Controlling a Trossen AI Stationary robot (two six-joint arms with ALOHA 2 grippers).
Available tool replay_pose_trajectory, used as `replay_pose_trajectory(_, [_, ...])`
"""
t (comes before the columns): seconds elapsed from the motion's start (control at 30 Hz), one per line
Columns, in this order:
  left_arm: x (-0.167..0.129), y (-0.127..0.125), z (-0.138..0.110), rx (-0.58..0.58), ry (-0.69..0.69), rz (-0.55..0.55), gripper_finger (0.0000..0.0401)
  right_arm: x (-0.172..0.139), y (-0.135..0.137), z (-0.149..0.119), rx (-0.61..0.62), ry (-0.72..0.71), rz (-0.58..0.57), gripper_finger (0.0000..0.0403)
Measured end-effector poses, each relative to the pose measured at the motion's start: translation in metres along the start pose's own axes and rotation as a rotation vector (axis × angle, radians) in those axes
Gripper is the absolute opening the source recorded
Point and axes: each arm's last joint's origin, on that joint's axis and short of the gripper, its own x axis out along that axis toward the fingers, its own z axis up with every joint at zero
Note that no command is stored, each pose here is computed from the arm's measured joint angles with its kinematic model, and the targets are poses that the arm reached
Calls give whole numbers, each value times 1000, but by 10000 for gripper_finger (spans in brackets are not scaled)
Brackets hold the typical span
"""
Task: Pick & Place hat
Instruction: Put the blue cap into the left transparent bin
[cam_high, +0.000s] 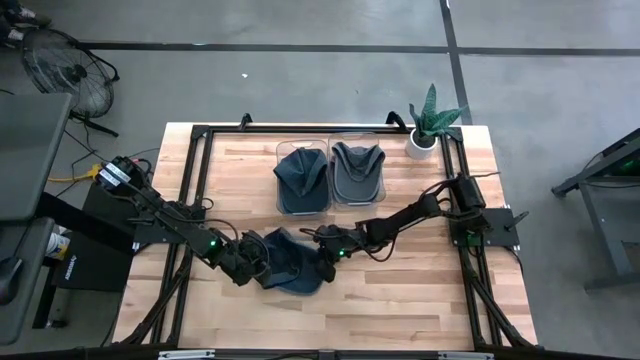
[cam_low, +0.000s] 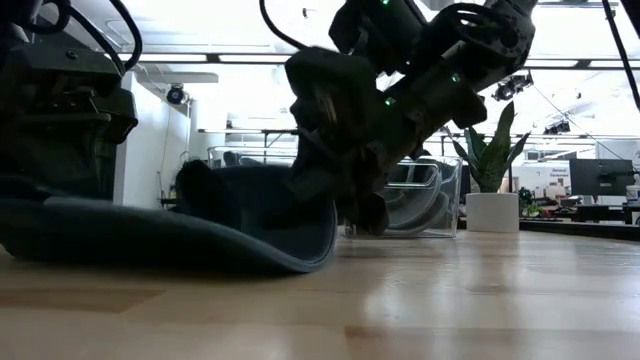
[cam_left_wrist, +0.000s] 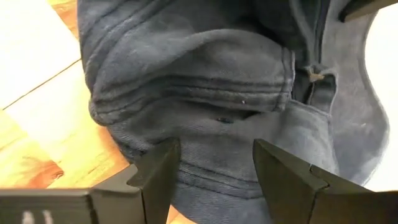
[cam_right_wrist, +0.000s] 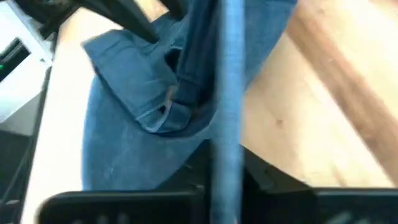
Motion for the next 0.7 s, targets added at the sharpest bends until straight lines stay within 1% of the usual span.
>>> replay_pose_trajectory(0.03, [-1, -1, 0, -2, 1, -7, 209, 0, 0, 0, 0, 9, 13, 24])
replay_pose_trajectory(0.1, [-3, -2, 1, -9, 1, -25, 209, 0, 2, 1, -4, 16, 35, 11])
replay_pose_trajectory(0.23, [-10, -10, 4, 8, 1, -46, 209, 0, 2, -1, 12, 36, 41, 10])
replay_pose_trajectory(0.3, [-16, -14, 5, 31, 6, -52, 209, -1, 3, -2, 7, 49, 40, 7])
replay_pose_trajectory(0.4, [-27, -23, 9, 32, -8, -73, 209, -2, 7, -6, -1, 68, 38, 6])
replay_pose_trajectory(0.5, [-37, -27, 13, 41, -24, -32, 209, -4, 12, -10, -11, 76, 29, 5])
replay_pose_trajectory(0.6, [-53, -35, 19, 43, -43, -24, 209, -7, 19, -15, -24, 86, 30, 5])
replay_pose_trajectory(0.7, [-68, -41, 26, 52, -94, 4, 209, -15, 29, -17, -48, 86, 7, 5])
